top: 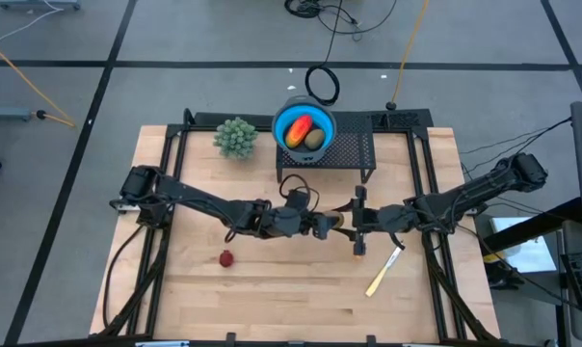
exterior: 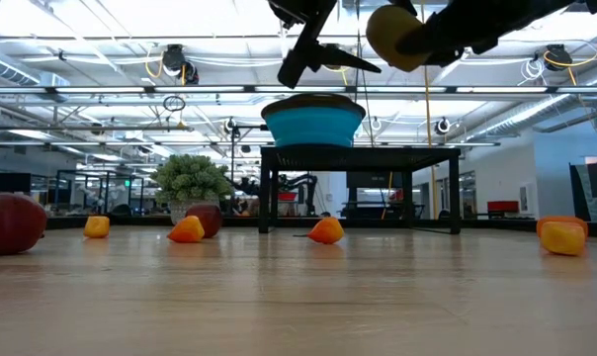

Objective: Pick & Place Fruit
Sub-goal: Put the brown kiwi into the blue strainer bowl on the shelf

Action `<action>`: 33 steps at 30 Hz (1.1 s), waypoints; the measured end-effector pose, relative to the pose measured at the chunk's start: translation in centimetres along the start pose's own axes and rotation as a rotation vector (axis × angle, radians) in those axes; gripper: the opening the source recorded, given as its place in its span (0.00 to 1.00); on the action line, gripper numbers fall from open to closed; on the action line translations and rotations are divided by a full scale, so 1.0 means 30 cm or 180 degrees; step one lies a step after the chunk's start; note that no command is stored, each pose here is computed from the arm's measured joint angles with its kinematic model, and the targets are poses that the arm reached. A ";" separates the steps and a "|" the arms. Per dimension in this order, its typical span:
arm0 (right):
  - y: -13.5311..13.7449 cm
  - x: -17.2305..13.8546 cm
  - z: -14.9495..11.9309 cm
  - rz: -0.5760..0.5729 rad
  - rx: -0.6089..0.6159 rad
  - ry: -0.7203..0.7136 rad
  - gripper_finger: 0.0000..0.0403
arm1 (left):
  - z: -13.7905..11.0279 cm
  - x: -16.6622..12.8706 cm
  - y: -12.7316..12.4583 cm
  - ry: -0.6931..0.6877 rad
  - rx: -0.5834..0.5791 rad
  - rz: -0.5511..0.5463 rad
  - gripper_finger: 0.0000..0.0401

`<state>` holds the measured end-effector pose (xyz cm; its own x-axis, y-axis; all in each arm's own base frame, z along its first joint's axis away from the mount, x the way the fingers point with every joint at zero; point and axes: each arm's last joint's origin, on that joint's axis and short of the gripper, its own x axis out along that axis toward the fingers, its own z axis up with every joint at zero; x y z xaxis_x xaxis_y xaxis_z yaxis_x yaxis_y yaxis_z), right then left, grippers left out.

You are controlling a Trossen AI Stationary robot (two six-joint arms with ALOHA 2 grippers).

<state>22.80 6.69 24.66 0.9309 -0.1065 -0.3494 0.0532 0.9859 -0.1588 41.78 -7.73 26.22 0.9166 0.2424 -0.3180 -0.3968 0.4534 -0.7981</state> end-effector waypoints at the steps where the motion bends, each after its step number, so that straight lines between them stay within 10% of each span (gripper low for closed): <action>1: 0.000 0.000 0.000 0.0000 0.0000 0.0001 0.49 | 0.002 0.001 0.000 -0.0005 0.0002 -0.0003 0.72; 17: 0.000 0.000 -0.003 -0.0002 -0.0011 0.0025 0.49 | 0.022 0.012 0.007 0.0158 -0.0022 -0.0076 0.47; 33: 0.006 -0.002 -0.033 0.0184 0.0238 0.0317 0.63 | 0.003 0.009 0.041 0.0412 0.0033 0.0207 0.47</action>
<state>22.39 6.75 23.72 0.8929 -0.0577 -0.4466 0.0307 0.9972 -0.0676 41.54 -7.04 25.21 0.8873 0.1593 -0.4329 -0.4556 0.4492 -0.7685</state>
